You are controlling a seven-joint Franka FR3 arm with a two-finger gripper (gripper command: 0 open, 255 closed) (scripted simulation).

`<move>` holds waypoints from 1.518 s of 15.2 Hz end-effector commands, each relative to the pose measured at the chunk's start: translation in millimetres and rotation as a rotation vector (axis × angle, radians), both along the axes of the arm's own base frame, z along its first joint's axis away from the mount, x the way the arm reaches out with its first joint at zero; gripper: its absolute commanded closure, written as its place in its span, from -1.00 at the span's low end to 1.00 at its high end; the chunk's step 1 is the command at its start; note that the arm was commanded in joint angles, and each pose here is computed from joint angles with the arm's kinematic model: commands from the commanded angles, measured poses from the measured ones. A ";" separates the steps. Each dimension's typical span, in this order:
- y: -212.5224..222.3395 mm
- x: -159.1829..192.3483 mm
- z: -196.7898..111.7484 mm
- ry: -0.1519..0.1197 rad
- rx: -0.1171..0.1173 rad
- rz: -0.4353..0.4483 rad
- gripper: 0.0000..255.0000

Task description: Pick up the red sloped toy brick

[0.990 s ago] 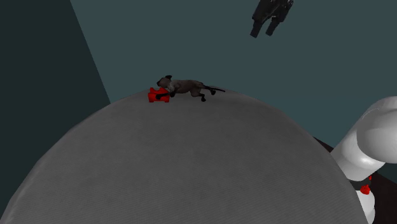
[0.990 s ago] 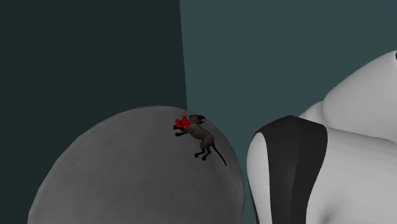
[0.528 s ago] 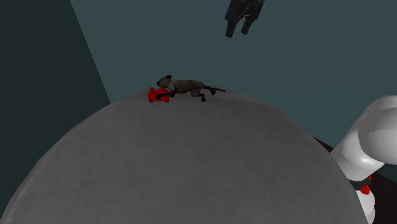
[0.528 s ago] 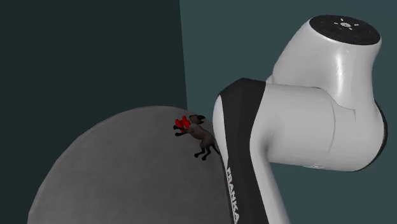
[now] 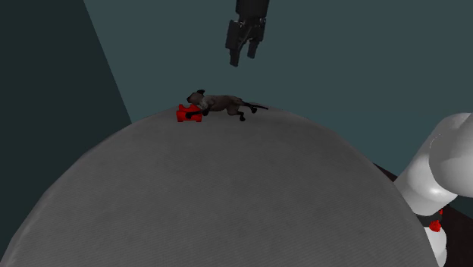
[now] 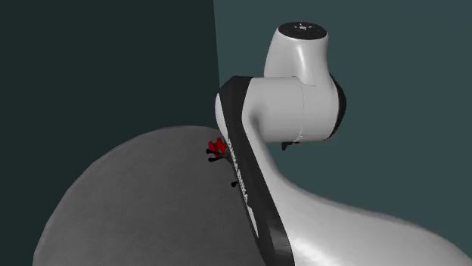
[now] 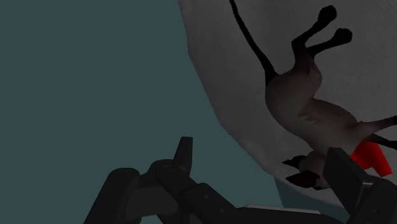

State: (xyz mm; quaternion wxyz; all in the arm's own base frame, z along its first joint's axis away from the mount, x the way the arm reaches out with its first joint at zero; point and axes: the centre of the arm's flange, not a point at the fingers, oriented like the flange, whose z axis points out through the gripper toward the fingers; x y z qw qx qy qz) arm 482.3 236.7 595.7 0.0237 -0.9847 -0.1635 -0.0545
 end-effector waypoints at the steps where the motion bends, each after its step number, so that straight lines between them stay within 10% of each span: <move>1: 21.1 14.8 -11.4 0.014 -0.008 0.062 -1.00; 15: 196.3 62.1 -80.1 0.104 -0.067 0.365 -1.00; 23: 200.0 62.4 -121.7 0.105 -0.069 0.372 -1.00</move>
